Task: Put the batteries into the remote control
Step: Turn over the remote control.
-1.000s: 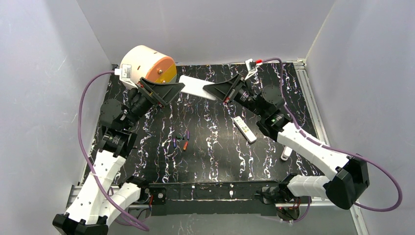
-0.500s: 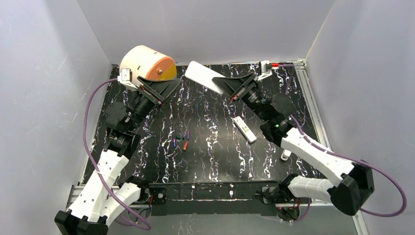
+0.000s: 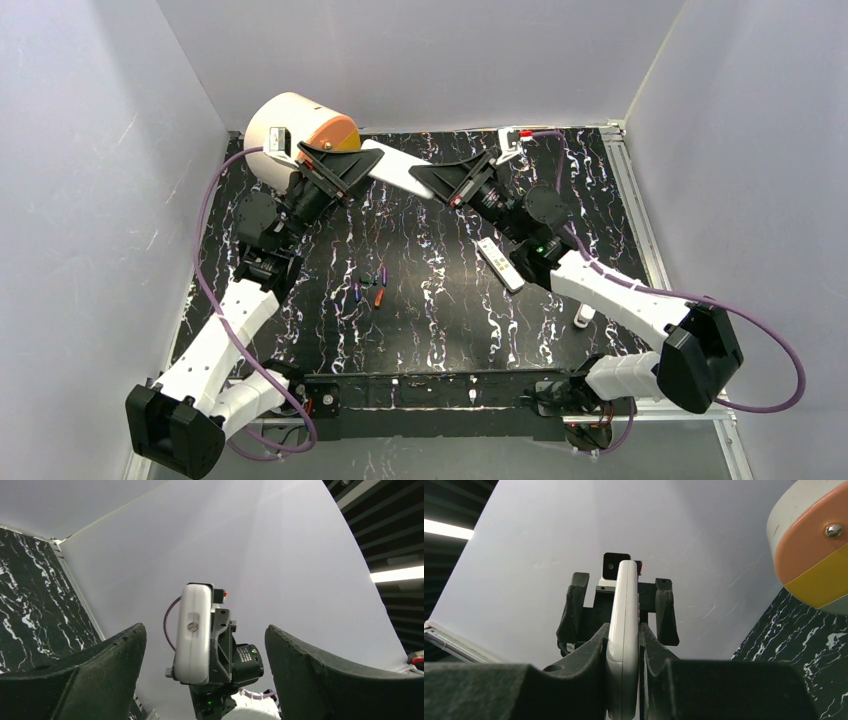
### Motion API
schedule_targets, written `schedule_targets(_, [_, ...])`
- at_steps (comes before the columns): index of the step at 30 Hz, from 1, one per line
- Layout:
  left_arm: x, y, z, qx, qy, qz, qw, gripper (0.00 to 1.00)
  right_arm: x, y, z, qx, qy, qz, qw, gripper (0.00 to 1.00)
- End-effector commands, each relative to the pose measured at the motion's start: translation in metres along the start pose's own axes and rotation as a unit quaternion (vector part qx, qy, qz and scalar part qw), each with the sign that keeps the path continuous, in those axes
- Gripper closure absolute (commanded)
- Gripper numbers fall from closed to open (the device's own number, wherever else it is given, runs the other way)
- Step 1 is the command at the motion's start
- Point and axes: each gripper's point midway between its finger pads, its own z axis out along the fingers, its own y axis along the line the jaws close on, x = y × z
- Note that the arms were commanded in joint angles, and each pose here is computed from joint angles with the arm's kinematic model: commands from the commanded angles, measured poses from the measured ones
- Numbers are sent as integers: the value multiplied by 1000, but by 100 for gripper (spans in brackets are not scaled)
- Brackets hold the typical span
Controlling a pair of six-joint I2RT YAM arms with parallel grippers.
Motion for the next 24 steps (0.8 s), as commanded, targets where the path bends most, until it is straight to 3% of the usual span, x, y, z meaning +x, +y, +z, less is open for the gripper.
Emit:
schedule_targets(1, [0, -34, -7, 64, -13, 15, 998, 18, -3, 44, 6, -67, -11, 7, 998, 76])
schedule_targets(14, [3, -31, -9, 71, -24, 8, 997, 66, 3, 15, 12, -38, -64, 40, 996, 73])
schedule_targets(19, [3, -25, -7, 64, -24, 17, 998, 99, 10, 7, 12, -24, -51, 37, 998, 70])
schedule_targets(24, [7, -28, -4, 61, -3, 41, 997, 100, 14, -20, -8, 42, -38, 20, 998, 36])
